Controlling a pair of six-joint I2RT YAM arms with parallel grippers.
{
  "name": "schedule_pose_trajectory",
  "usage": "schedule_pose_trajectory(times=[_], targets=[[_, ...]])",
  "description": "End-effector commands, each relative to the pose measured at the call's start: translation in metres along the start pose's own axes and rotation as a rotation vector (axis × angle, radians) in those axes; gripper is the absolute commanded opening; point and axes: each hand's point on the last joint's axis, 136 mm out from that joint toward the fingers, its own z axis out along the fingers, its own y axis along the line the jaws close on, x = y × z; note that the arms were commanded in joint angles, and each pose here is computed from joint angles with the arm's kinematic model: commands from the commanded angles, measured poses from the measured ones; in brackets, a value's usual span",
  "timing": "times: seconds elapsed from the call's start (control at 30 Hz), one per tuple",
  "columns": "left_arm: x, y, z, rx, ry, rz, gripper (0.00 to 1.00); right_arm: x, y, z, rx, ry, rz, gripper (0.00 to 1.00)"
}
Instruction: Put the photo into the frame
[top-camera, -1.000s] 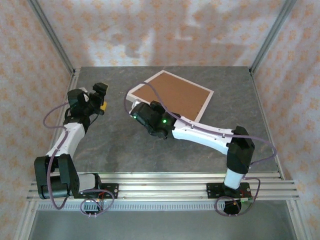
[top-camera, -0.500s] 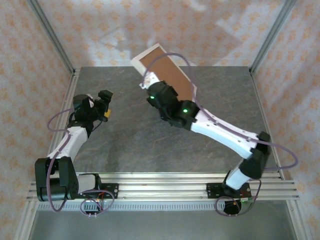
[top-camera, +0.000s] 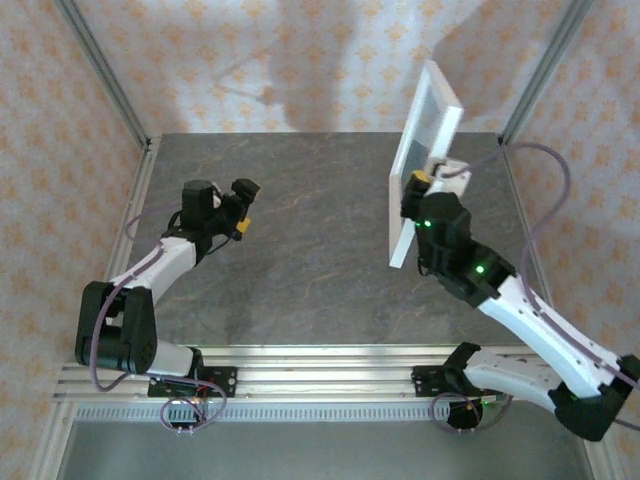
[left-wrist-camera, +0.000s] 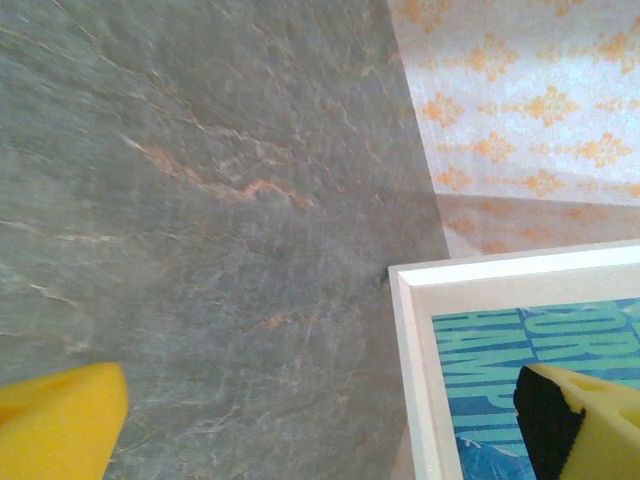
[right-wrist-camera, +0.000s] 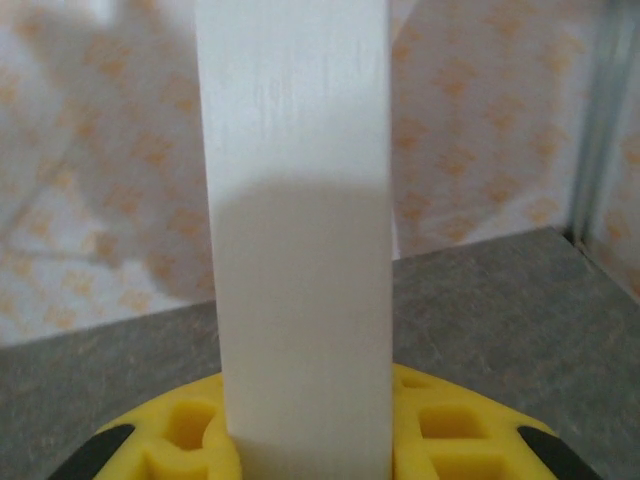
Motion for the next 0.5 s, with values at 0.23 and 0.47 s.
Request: schedule_pose_trajectory(times=[0.23,0.47], targets=[[0.035,-0.065,0.045,0.091,0.079,0.094,1.00,0.058,-0.110,-0.029,0.233,0.050,0.363,0.00],[0.057,-0.074,0.059,0.097,0.132,0.123,1.00,0.111,-0.139,-0.025,0.330,0.170,0.458,0.00]])
